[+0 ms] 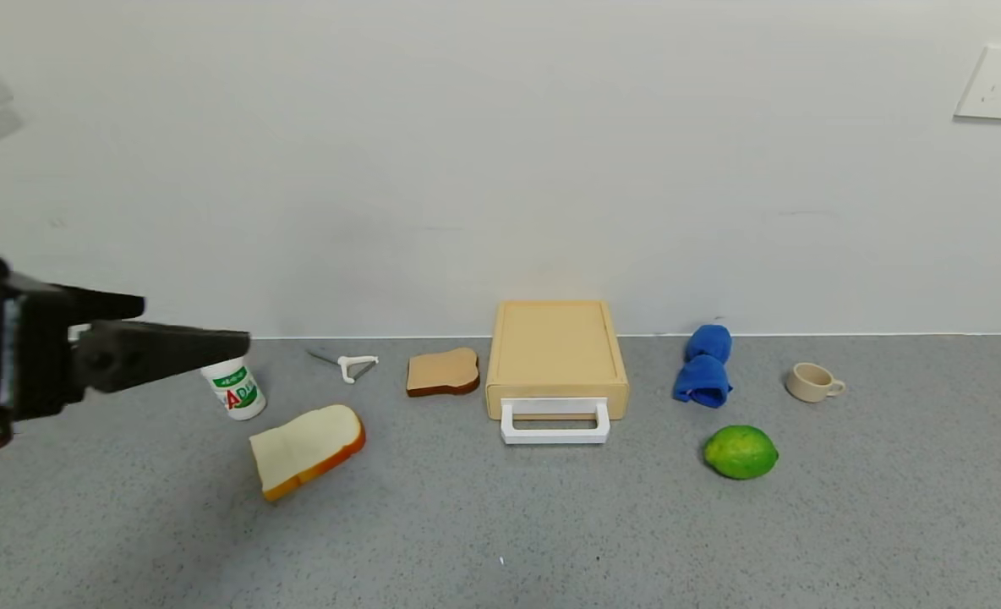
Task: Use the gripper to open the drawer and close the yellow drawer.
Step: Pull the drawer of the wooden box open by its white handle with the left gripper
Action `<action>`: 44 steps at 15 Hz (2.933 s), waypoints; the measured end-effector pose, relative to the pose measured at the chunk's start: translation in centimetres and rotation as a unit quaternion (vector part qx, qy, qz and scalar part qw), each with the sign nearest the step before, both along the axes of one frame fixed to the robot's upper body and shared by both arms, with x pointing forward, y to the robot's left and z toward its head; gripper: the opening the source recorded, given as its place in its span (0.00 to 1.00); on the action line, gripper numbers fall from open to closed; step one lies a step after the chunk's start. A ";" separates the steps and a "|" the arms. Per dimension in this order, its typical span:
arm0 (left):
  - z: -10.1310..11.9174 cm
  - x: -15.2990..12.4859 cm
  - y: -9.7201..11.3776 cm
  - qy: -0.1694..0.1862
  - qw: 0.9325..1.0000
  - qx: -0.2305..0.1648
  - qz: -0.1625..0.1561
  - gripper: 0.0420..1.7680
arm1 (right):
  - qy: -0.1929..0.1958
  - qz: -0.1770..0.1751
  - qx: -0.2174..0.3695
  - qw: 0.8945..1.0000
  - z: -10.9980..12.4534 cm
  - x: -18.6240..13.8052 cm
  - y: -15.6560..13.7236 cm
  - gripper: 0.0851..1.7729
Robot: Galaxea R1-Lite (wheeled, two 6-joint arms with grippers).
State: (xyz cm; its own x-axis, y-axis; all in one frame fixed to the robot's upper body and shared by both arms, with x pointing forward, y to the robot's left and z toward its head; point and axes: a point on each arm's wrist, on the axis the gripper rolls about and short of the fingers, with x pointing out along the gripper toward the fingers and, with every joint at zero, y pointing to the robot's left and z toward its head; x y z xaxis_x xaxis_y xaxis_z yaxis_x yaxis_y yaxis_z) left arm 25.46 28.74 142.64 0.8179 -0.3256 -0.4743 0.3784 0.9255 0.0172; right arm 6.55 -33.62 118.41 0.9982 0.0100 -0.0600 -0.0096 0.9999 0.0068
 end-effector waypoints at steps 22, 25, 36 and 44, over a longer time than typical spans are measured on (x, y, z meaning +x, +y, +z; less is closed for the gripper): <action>-13.1 18.1 -18.1 0.168 0.943 0.127 -0.259 0.97 | 0.000 0.000 0.000 1.000 0.0 0.0 0.0 0.96; -15.6 18.8 -20.1 0.185 0.934 0.136 -0.273 0.97 | 0.000 0.000 0.000 1.000 0.0 0.0 0.0 0.96; -20.8 21.2 -23.1 0.195 0.930 0.146 -0.277 0.97 | 0.000 0.000 0.000 1.000 0.0 0.0 0.0 0.96; -21.1 21.5 -23.1 0.183 0.934 0.163 -0.260 0.97 | 0.000 0.000 0.000 1.000 0.0 0.0 0.0 0.96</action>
